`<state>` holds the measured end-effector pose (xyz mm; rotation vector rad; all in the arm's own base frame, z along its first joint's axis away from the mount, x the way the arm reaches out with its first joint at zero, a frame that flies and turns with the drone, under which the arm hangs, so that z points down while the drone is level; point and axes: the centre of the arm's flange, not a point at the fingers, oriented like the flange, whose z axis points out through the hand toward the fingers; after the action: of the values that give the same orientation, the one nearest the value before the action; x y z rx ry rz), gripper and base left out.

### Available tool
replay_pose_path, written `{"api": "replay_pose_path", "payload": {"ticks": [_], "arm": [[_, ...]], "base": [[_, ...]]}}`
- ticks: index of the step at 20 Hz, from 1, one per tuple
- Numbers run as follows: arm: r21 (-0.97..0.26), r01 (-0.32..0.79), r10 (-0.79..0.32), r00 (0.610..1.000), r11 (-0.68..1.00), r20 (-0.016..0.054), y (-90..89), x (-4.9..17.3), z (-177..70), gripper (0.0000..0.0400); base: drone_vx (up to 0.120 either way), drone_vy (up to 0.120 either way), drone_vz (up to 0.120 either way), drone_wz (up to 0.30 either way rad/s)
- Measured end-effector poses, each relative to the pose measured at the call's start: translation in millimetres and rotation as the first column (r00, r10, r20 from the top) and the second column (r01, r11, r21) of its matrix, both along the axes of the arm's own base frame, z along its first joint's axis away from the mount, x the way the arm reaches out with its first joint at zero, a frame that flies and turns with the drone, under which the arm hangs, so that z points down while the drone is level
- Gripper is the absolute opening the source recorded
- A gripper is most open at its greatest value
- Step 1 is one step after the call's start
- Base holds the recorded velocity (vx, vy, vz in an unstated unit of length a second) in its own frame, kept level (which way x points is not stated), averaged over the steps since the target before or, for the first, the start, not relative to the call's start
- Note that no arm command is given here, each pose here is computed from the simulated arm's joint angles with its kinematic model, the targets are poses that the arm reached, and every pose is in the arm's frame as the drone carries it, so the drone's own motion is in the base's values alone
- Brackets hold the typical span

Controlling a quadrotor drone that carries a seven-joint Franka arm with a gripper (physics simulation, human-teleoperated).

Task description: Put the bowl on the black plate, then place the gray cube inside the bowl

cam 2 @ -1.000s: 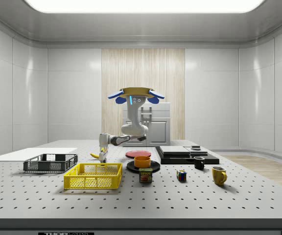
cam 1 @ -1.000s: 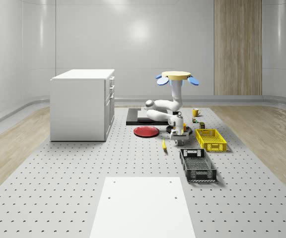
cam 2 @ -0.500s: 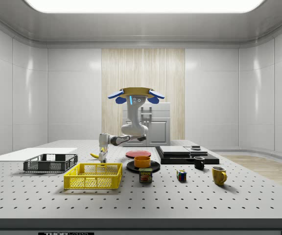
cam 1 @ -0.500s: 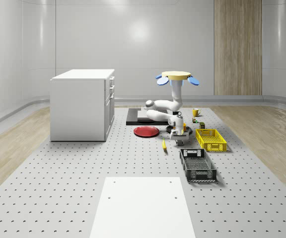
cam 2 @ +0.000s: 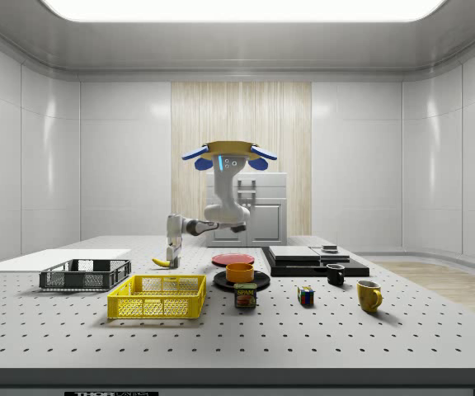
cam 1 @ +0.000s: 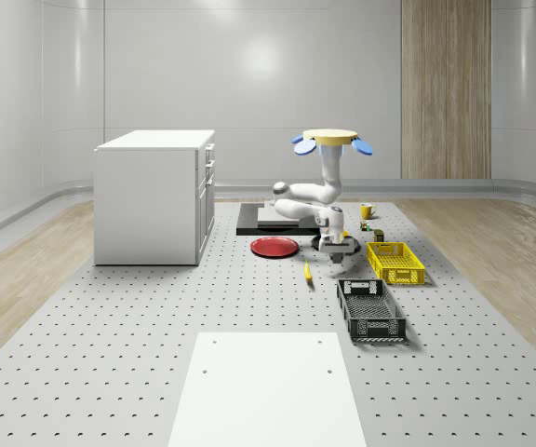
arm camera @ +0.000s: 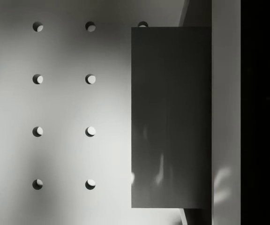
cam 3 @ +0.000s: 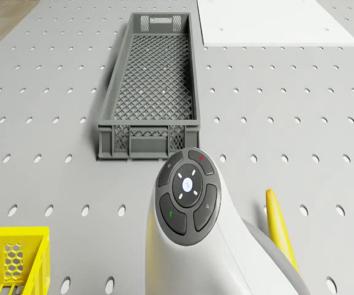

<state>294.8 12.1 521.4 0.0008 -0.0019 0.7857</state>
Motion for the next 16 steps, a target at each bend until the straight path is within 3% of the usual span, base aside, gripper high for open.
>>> {"api": "replay_pose_path", "payload": {"ticks": [7,11,16], "arm": [[0.0,0.0,0.0,1.0,1.0,0.0,0.0,0.0,-5.3,0.025],[0.0,0.0,0.0,1.0,1.0,0.0,0.0,0.0,-6.2,0.025],[0.0,0.0,0.0,1.0,1.0,0.0,0.0,0.0,-6.5,0.025]], "base": [[0.0,0.0,0.12,0.0],[0.0,0.0,-0.09,0.0],[0.0,0.0,0.048,0.0]]}}
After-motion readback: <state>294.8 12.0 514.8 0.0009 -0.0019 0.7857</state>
